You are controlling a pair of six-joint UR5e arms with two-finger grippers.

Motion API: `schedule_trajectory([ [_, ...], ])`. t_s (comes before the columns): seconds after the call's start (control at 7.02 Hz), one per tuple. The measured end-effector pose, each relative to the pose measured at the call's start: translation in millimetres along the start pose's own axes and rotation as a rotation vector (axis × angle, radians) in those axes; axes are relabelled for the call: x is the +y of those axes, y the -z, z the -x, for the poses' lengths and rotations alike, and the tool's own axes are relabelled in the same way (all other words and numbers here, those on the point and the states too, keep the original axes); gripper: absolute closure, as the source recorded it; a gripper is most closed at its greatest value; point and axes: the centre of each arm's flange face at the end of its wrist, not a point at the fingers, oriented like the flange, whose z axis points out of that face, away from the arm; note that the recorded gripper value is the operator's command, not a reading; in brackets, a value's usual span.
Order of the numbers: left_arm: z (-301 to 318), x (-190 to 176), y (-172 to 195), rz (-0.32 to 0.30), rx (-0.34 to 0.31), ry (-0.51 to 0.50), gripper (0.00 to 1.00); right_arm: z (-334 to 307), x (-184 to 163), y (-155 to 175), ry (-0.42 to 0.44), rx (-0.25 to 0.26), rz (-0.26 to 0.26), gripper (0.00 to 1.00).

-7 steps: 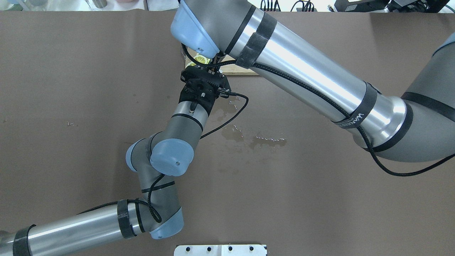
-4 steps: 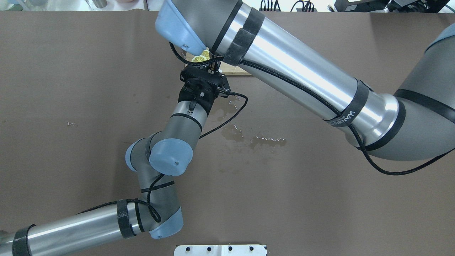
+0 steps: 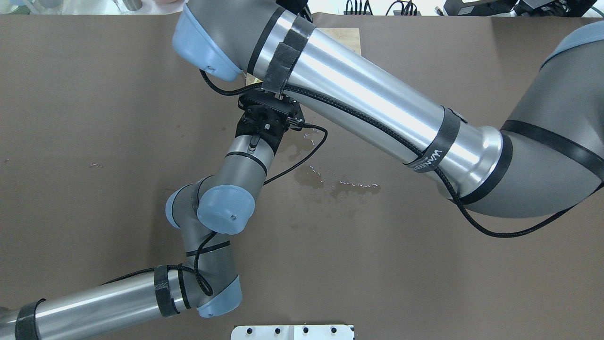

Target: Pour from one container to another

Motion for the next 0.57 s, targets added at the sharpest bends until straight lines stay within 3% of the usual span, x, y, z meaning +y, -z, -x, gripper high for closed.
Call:
schedule_trajectory([
  [0.57,6,8,1,0.003,-0.002,-0.003,1.00,2,-16,-4,0.009,-0.015,0.073,1.00],
])
